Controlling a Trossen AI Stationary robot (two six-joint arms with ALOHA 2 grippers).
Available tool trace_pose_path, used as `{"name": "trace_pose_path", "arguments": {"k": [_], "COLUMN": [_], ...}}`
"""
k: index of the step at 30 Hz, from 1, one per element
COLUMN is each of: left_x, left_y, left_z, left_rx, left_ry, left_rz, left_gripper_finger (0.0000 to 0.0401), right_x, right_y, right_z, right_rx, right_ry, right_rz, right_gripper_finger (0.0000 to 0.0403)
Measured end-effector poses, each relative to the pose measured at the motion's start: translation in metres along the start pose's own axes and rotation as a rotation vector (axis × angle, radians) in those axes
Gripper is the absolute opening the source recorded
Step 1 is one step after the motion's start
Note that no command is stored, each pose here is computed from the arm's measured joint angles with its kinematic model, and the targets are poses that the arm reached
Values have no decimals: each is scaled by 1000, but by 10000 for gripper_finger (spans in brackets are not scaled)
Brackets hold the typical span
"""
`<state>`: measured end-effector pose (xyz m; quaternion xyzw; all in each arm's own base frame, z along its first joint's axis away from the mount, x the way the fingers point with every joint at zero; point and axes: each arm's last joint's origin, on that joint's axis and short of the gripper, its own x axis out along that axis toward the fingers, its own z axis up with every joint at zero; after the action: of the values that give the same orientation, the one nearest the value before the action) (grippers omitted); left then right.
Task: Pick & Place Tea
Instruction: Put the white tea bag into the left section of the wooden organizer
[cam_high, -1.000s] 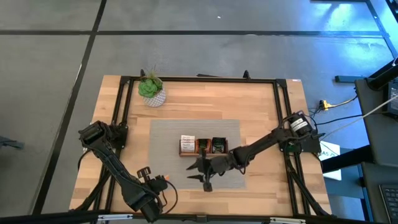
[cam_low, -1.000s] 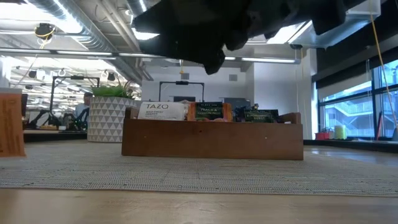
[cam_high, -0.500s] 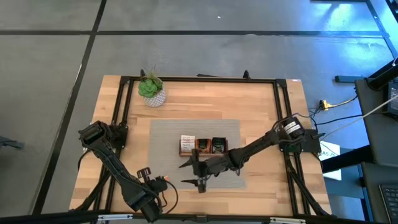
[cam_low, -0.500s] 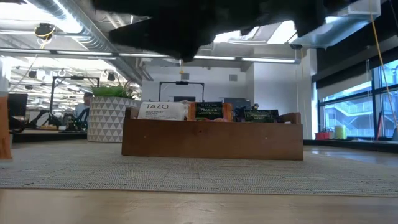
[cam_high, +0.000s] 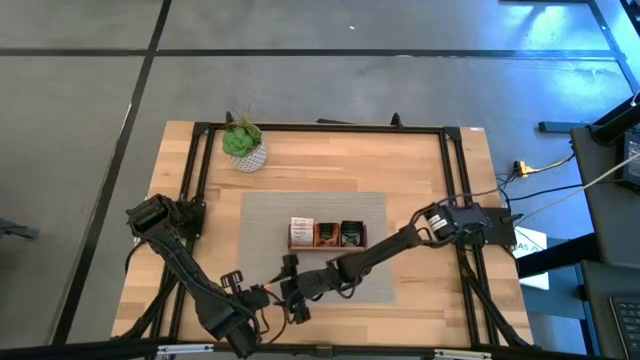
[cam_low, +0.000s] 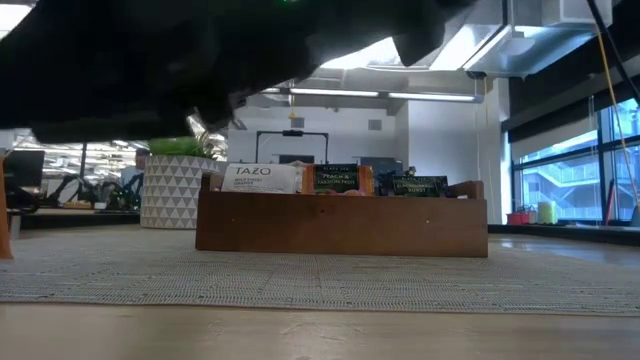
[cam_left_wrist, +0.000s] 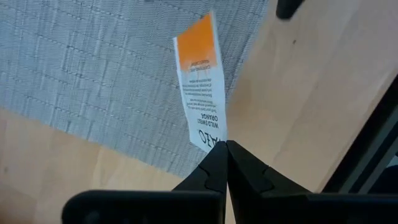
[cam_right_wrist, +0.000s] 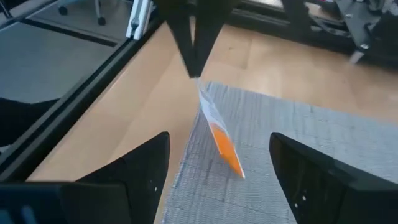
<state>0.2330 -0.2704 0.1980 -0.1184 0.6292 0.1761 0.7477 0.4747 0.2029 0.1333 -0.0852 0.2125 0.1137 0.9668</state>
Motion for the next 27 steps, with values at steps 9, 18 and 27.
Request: {"name": "trace_pose_path", "arguments": {"k": [9,18,27], "left_x": [0,0,0], "left_y": [-1,-5,-5], "left_z": [1,2,3], "left_rx": [1,23,22], "left_ry": [-25,-48,-55], "left_rz": [-11,-45,-43], "left_gripper_finger": [2,3,2], "right_x": [12,13,13], "right_y": [3,0,1], "right_z": [-8,-10,-12], "right_rx": [-18,-17,-19], "right_ry": [-7,11,30], "right_rz": [7,5,48], "right_gripper_finger": [275,233,107]}}
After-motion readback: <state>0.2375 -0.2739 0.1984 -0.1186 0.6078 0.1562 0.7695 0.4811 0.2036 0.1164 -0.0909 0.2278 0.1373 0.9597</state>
